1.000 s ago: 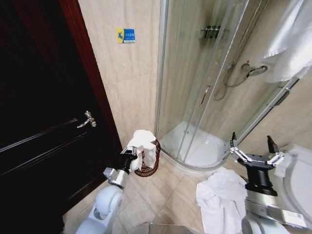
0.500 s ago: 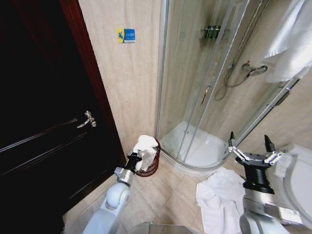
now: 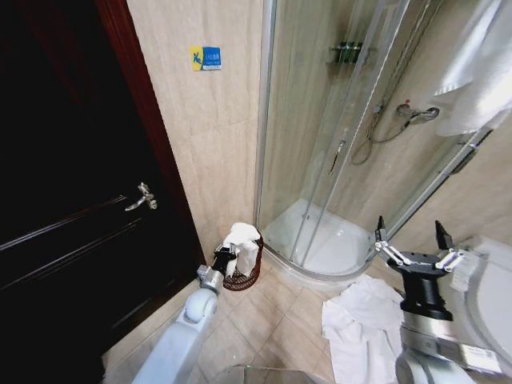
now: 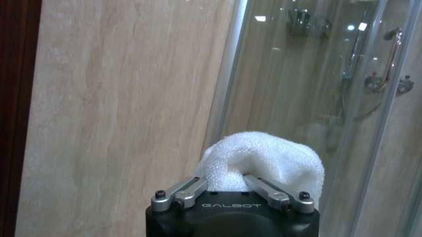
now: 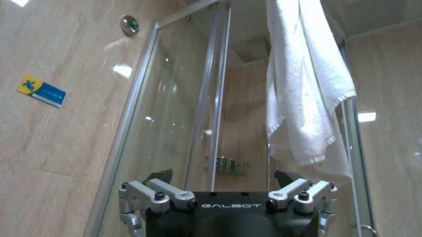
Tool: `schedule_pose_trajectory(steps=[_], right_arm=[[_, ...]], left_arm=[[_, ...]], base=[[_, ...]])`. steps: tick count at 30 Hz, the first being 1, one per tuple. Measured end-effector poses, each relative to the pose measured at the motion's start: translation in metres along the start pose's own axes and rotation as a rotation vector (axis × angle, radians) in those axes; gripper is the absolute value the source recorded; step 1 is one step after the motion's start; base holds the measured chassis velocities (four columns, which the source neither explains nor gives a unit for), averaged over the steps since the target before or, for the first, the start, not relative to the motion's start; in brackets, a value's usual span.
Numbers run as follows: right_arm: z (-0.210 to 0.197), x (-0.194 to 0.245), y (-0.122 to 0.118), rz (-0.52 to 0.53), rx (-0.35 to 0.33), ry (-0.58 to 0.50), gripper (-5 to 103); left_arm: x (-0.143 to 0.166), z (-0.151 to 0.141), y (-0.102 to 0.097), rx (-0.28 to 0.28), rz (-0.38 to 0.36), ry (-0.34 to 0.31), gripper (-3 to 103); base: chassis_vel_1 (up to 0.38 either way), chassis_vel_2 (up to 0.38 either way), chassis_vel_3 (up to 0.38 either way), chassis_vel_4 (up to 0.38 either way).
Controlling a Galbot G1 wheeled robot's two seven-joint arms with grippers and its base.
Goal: Discard the used towel into the hamper.
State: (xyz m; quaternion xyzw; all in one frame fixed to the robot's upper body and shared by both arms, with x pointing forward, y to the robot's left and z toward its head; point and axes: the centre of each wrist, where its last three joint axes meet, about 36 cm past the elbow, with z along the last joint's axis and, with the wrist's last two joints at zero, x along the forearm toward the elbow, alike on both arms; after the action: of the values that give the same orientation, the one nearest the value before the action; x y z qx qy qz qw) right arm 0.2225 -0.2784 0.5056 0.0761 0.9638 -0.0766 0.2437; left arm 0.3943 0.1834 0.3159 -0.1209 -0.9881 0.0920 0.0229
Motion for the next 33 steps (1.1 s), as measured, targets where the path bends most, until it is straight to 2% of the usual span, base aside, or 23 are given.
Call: schedule_pose_trajectory(steps=[24,33], right_arm=[[0.002,0.001,-0.001,-0.007,0.010,-0.033,100],[0.006,0.002,-0.004,-0.030,0.023,-0.069,100]], left_arm=[[-0.040,0.009,0.004,-0.014,-0.007,0.005,6],[-0.068,0.030,0.005,-0.036,0.006,0.077,6]], base=[[-0.087,0.086,0.090,-0.087],[-0.003,0.007,0.007,-0.004]])
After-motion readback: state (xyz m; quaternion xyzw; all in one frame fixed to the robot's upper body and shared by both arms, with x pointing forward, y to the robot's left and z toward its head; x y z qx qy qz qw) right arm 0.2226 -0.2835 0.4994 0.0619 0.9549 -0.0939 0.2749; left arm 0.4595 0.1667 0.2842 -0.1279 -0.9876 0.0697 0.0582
